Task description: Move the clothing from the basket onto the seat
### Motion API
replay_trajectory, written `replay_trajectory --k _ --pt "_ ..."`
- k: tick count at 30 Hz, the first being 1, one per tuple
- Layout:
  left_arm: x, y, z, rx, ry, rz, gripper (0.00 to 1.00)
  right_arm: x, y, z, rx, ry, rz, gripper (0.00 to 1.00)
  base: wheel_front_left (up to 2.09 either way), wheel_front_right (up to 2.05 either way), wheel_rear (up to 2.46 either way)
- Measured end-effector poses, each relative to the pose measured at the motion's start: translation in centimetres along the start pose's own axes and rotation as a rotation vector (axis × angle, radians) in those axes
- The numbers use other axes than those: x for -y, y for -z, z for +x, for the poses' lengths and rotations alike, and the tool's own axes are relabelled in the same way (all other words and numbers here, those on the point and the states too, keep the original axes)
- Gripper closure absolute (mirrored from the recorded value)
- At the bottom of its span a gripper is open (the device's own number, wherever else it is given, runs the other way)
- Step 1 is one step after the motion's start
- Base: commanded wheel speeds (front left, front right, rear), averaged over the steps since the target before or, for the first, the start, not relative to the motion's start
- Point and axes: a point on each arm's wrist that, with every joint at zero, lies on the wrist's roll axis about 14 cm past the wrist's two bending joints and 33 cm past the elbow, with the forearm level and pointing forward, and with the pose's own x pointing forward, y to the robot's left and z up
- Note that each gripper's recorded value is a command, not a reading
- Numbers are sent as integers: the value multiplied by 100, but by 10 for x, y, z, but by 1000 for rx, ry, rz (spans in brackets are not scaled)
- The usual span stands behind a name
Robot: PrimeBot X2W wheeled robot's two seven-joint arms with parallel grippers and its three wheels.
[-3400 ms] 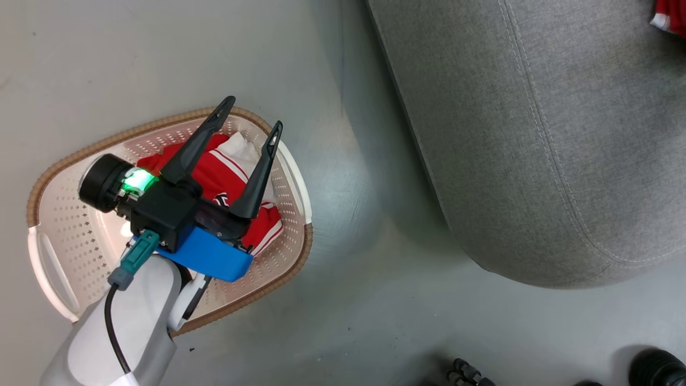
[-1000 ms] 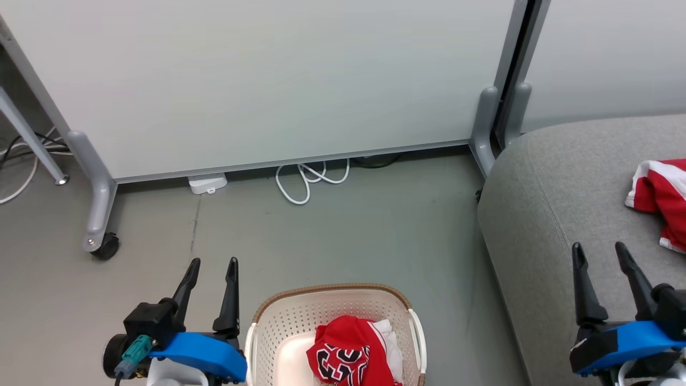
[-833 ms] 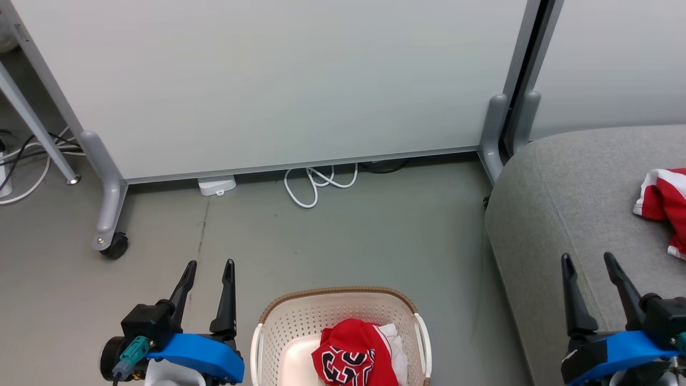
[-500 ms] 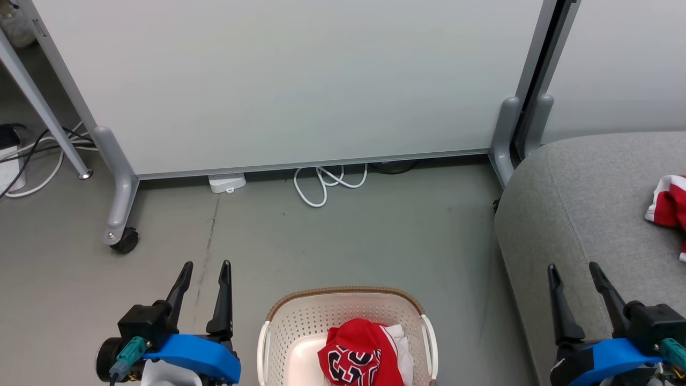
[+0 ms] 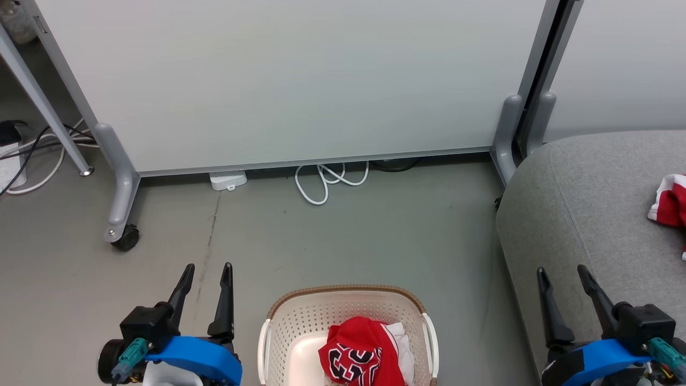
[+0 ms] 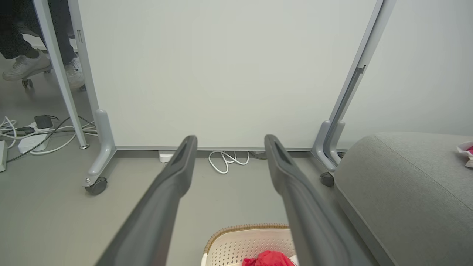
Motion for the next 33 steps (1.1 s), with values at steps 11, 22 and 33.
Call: replay_trajectory --k 11,22,33 --pt "5 7 2 -21 15 -1 0 -1 5 1 -15 -4 -2 0 0 0 0" --pt "18 22 15 -73 64 9 0 1 12 6 -36 2 3 0 0 0 0" --pt "52 68 51 -212 207 46 0 17 31 22 -69 41 8 0 0 0 0"
